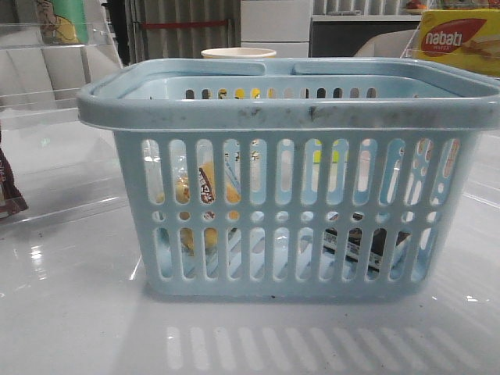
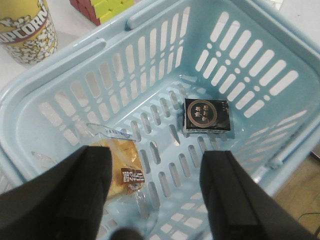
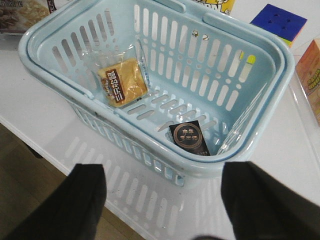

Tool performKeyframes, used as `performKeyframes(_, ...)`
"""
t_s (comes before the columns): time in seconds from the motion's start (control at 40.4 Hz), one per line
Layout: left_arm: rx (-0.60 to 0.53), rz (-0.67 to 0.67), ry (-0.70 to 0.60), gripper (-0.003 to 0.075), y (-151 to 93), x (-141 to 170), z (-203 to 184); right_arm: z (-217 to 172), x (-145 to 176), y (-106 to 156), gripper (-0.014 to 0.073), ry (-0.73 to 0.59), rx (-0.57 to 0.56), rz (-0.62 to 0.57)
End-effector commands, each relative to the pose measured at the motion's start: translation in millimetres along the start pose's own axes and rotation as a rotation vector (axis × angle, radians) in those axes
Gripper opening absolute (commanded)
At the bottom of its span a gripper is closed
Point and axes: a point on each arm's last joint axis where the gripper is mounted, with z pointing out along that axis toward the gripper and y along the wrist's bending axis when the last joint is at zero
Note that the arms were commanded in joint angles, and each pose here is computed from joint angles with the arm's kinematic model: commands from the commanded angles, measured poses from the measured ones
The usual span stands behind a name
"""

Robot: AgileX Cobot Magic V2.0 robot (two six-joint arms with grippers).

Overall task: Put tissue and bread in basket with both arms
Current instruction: 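Open the left gripper to drop the bread into the basket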

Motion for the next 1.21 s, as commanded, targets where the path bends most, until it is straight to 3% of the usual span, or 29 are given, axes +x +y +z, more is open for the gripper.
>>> performKeyframes(0.0,0.0,0.017,-0.127,0.0456,-11,-1,-43,-6,-12,-1,0.0581,-0.094,0.009,-0.011)
performKeyframes(0.371,-0.041,0.057,-0.222,0.0456,-30,80,-116,-6,-12,-1,0.0581,-0.094,0.009,-0.011)
performKeyframes(0.668,-0.06,0.076,-0.304,0.0456,-41,143,-145,-6,-12,-1,0.0581,-0.092,0.009,-0.011)
performKeyframes(1.039,-0.077,0.075,-0.38,0.0456,-40,148,-147,-6,-3,-2,0.0572,0.006,0.019,-0.02)
performKeyframes(1.188,-0.077,0.075,-0.376,0.0445,-40,148,-146,-6,-3,-2,0.0426,0.005,0.029,-0.029)
